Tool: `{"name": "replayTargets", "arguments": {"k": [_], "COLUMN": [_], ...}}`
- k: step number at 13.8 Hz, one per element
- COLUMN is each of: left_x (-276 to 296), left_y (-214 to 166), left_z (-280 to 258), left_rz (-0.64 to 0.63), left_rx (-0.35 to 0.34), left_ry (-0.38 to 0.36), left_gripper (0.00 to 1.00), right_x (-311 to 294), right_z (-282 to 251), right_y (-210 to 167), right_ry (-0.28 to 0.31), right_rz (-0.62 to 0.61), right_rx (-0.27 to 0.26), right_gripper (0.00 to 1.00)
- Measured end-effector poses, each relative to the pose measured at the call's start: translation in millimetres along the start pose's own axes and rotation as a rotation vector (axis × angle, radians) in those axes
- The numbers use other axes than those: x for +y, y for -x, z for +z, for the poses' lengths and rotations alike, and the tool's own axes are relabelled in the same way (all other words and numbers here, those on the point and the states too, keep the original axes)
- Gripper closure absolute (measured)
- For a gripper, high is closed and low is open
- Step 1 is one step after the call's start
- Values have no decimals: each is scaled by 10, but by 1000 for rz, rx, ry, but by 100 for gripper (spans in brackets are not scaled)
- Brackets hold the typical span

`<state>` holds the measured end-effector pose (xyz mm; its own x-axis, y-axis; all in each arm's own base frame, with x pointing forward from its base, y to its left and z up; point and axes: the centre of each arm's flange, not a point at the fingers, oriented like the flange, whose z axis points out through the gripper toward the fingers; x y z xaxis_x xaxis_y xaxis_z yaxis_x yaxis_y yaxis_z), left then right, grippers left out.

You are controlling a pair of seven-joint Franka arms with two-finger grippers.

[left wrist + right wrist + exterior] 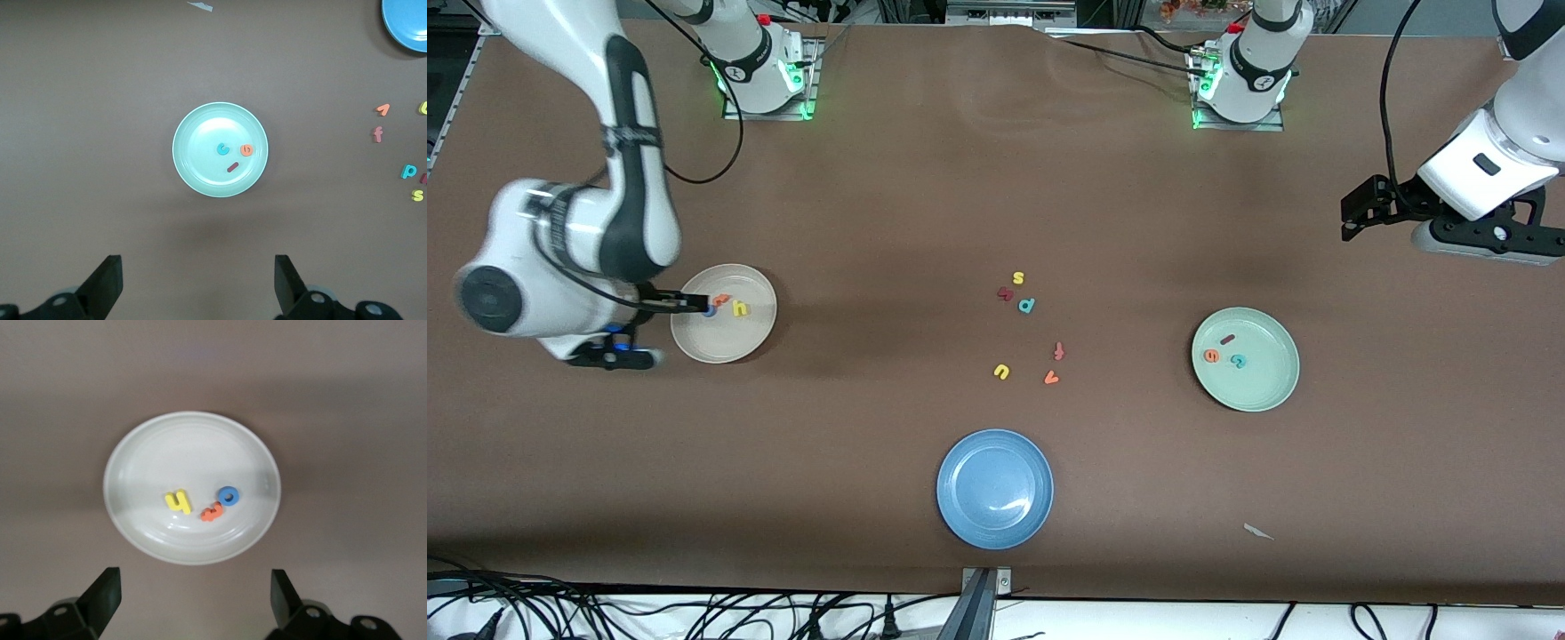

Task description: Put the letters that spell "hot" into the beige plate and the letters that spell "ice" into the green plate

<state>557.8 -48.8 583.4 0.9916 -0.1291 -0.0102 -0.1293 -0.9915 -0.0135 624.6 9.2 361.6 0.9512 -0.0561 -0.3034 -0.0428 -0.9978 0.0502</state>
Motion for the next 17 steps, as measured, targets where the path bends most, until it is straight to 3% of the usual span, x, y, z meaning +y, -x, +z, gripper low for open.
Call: {"name": "replayTargets", "arguments": {"k": [4, 7, 17], "left_x": [-72, -87, -78], "left_y": [-26, -28, -15], "left_z": [48, 28, -22], "left_rz": [-12, -15, -13], "left_rx": [-8, -4, -10], "left_ry": [2, 1, 2], "left_gripper": [0, 0, 0], "right_x": [-7, -17, 212], "right_z": [-1016, -1534, -2127], "right_y": [195, 340, 577], "right_ry": [-14, -17, -30], "right_rz": [-15, -27, -4], "right_rx": [50, 116, 235], "right_gripper": [0, 0, 0]}}
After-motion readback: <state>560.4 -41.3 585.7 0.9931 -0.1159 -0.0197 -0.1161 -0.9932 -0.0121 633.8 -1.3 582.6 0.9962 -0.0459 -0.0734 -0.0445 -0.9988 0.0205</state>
